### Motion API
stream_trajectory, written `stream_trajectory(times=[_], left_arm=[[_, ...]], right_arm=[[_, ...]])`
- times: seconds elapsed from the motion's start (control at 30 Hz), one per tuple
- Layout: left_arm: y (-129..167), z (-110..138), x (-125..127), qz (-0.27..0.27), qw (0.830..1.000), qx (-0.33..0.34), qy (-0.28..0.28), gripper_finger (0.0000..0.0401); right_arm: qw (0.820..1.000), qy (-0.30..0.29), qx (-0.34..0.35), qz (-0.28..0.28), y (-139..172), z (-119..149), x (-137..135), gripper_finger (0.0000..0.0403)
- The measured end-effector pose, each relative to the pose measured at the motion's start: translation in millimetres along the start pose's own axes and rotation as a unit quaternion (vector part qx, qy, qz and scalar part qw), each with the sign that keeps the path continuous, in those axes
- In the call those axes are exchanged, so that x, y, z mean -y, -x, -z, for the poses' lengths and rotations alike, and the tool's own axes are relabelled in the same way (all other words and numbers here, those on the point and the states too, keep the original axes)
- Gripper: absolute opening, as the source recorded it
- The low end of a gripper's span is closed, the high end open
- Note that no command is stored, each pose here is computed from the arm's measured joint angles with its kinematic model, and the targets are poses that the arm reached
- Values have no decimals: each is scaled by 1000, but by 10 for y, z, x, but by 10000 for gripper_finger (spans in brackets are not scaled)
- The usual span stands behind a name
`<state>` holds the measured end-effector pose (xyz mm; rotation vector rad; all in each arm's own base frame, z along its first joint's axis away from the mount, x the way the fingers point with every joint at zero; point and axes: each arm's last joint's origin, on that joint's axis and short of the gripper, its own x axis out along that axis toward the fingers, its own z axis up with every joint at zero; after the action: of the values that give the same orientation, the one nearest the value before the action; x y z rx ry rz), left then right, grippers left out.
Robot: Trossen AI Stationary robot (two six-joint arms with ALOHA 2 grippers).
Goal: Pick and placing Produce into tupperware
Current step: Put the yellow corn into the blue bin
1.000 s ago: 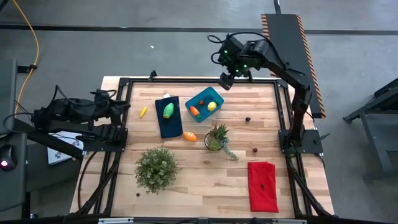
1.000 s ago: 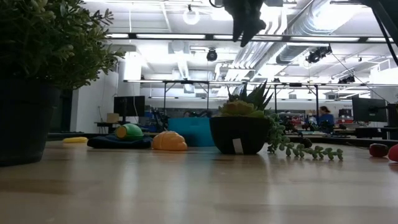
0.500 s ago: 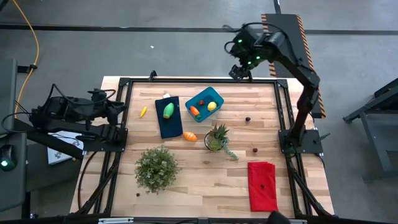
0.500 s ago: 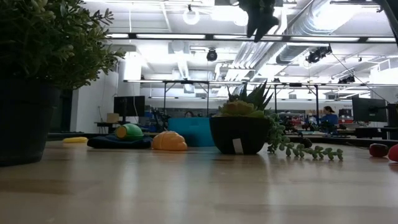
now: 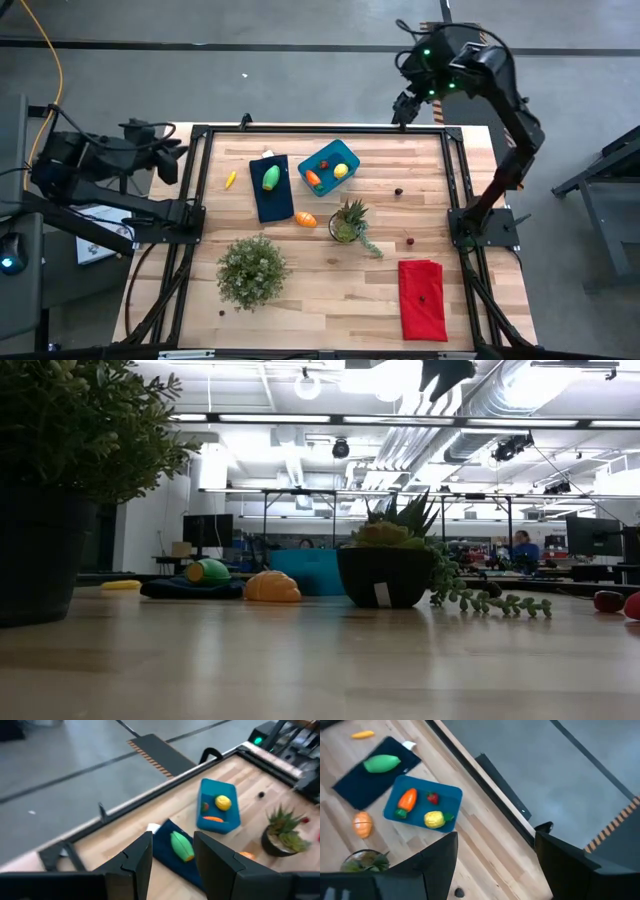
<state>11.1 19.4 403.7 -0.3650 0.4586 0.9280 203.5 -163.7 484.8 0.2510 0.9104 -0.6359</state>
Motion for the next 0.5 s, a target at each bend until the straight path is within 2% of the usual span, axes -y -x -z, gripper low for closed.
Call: stream_trajectory(times=[0.17,0.27,0.5], left_arm=[[30,-155,88,-16,1000,-5,-18,131],[12,-175,124,-20,999,-10,-23,131],[-17,-182,164,-23,999,-17,-26,131]], right_arm=[[1000,-3,5,-11,31,40,122,256],[1000,-10,3,-13,-81,150,167,256],[997,-62,44,-17,-517,856,93,256]])
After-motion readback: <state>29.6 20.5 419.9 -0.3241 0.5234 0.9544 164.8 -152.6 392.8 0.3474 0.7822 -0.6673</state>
